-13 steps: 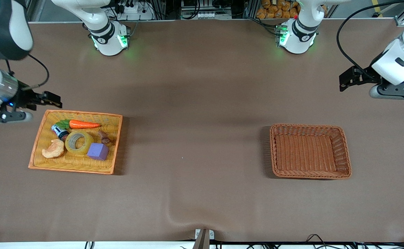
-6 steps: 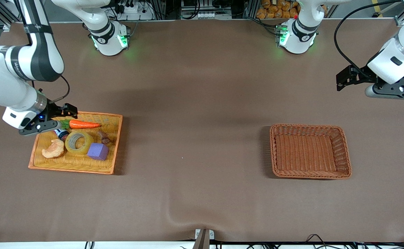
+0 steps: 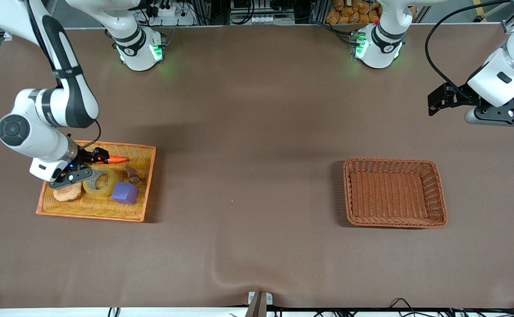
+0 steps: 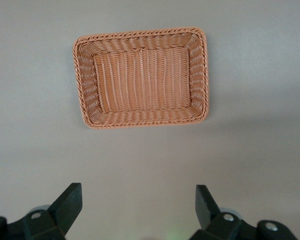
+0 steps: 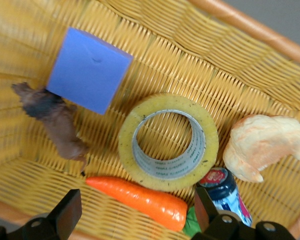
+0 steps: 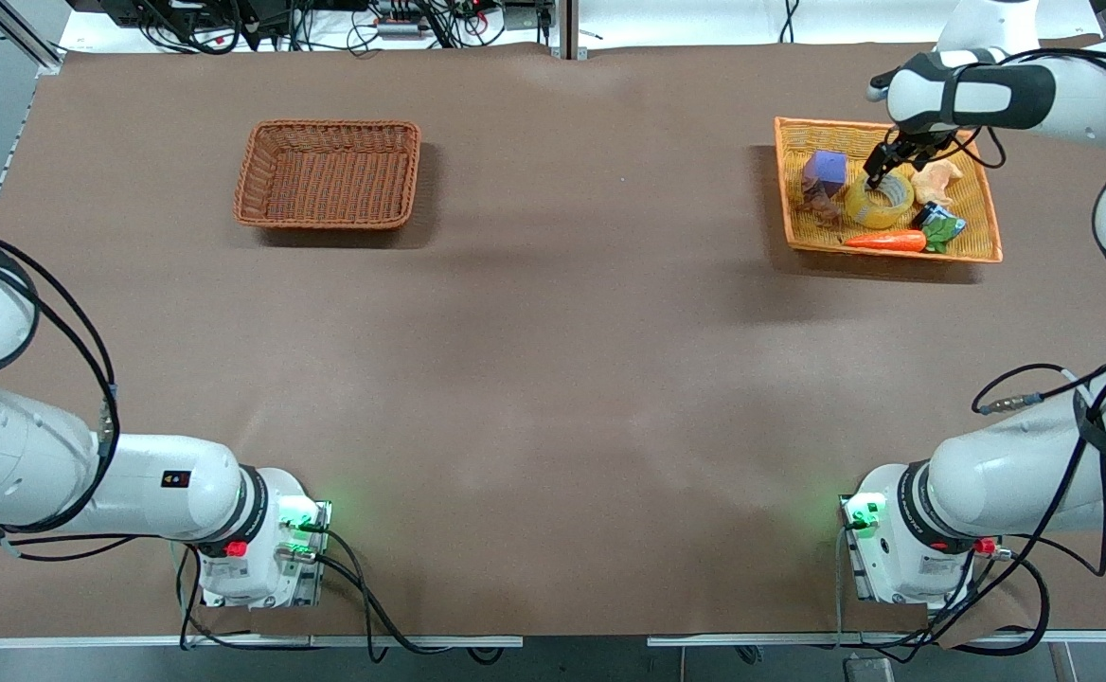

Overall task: Transfer tape with both arms
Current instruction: 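Lower the right gripper and grasp the yellow tape roll, then lift the tape roll and carry it to the table middle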

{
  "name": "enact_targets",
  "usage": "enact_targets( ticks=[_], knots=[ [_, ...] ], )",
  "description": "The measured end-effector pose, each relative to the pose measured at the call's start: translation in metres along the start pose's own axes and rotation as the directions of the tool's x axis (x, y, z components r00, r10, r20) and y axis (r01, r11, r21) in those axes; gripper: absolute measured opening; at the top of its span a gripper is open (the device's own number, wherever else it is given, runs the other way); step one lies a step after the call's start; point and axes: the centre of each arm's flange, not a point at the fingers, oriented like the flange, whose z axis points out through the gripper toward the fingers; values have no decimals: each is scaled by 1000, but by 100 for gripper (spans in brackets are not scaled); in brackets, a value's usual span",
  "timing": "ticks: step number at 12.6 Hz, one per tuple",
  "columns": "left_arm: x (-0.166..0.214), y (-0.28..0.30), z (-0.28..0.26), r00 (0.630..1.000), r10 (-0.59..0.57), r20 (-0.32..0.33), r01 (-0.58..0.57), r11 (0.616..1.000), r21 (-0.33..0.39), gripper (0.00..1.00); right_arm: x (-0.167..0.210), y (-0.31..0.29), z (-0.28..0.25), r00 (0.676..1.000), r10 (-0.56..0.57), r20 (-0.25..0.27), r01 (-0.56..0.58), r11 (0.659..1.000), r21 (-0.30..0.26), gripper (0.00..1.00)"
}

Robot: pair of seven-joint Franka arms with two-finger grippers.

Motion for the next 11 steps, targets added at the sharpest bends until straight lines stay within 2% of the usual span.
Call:
enact_targets(
  ticks=[2, 5, 9, 11],
  knots=[
    [0, 0, 1, 1000, 0, 2, 0, 1000, 0, 100, 3, 0, 15, 1000, -11, 3, 11, 1000, 1, 100],
    [1, 0, 3, 1000, 0, 7, 0, 1000, 0, 100, 8, 1, 42, 999, -39, 4, 39, 999, 1, 93],
    [3, -1, 7, 1000, 0, 15, 0, 1000, -1, 100, 8, 0, 66, 998, -52, 28, 52, 999, 13, 89],
    [6, -1, 12, 1000, 0, 26, 0, 1000, -1, 100, 7, -1, 73, 998, -53, 38, 52, 998, 18, 66]
  ],
)
